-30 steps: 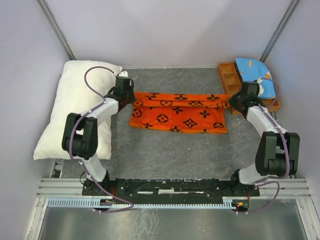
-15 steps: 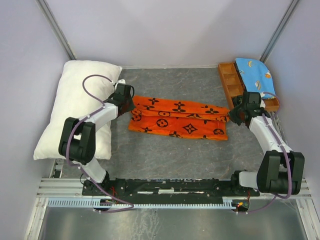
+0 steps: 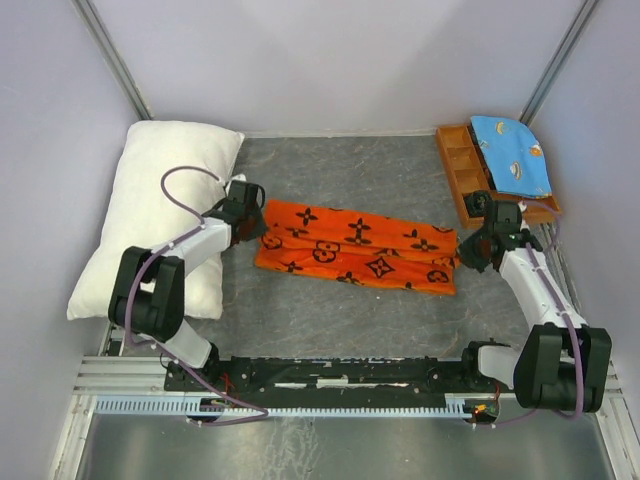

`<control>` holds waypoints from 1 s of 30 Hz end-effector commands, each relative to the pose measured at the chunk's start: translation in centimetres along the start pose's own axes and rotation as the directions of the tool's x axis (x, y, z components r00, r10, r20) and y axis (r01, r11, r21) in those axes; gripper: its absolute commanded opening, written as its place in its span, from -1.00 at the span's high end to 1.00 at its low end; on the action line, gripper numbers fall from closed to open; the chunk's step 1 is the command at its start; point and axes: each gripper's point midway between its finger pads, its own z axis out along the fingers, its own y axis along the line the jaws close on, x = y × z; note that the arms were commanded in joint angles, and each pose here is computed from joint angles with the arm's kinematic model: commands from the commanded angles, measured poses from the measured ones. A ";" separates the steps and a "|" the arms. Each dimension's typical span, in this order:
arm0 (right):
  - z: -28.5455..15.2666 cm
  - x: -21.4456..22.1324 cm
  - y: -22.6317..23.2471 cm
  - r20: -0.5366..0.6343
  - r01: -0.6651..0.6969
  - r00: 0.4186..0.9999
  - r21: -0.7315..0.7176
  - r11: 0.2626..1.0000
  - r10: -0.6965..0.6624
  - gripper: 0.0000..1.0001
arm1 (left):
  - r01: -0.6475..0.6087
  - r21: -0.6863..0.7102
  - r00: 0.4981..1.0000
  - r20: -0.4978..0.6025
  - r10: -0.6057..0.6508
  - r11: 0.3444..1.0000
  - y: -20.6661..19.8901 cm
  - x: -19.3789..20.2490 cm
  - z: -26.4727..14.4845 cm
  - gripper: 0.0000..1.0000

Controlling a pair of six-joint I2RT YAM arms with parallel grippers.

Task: Remove the pillowcase from the pillow
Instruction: Fold the pillowcase at the center of the board.

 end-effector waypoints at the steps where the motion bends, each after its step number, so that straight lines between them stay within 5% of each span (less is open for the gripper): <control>1: 1.2 1.3 -5.6 0.031 -0.033 0.999 0.176 0.984 0.028 0.78 | 0.069 -0.063 0.996 -0.056 -0.072 0.996 3.4 3.9 -0.1 0.95; 2: 1.3 1.7 -5.8 0.021 -0.034 0.999 0.176 0.984 0.031 0.68 | 0.071 -0.046 0.996 -0.049 -0.074 0.996 3.4 3.9 -0.4 0.86; 4: 0.9 1.2 -4.9 0.032 -0.006 0.999 0.136 0.991 0.001 0.52 | 0.039 0.001 0.999 -0.003 -0.039 0.999 2.8 2.8 -1.5 0.24; 8: -2.5 -3.7 -0.8 0.205 0.083 0.973 0.106 0.991 -0.104 -0.35 | -0.038 0.070 0.977 0.214 0.022 0.997 0.0 -3.6 -6.0 -0.86; 9: -3.5 -4.9 0.1 0.247 0.103 0.960 0.118 0.988 -0.129 -0.55 | -0.055 0.072 0.969 0.245 0.036 0.996 -0.8 -5.3 -7.2 -0.96; 11: -5.5 -7.1 1.9 0.347 0.127 0.923 0.131 0.983 -0.166 -0.99 | -0.101 0.066 0.959 0.272 0.079 0.993 -2.2 -7.8 -8.5 -1.00; 16: -6.4 -6.9 6.2 0.391 0.261 0.871 0.146 0.954 -0.298 -0.99 | -0.189 0.017 0.974 0.132 0.185 0.982 -3.5 -7.8 -6.5 -0.93; 30: -0.1 2.9 2.5 -0.041 0.558 0.828 0.141 0.818 -0.559 -0.72 | -0.284 0.100 0.938 -0.176 0.298 0.953 -3.3 4.4 -4.2 -0.71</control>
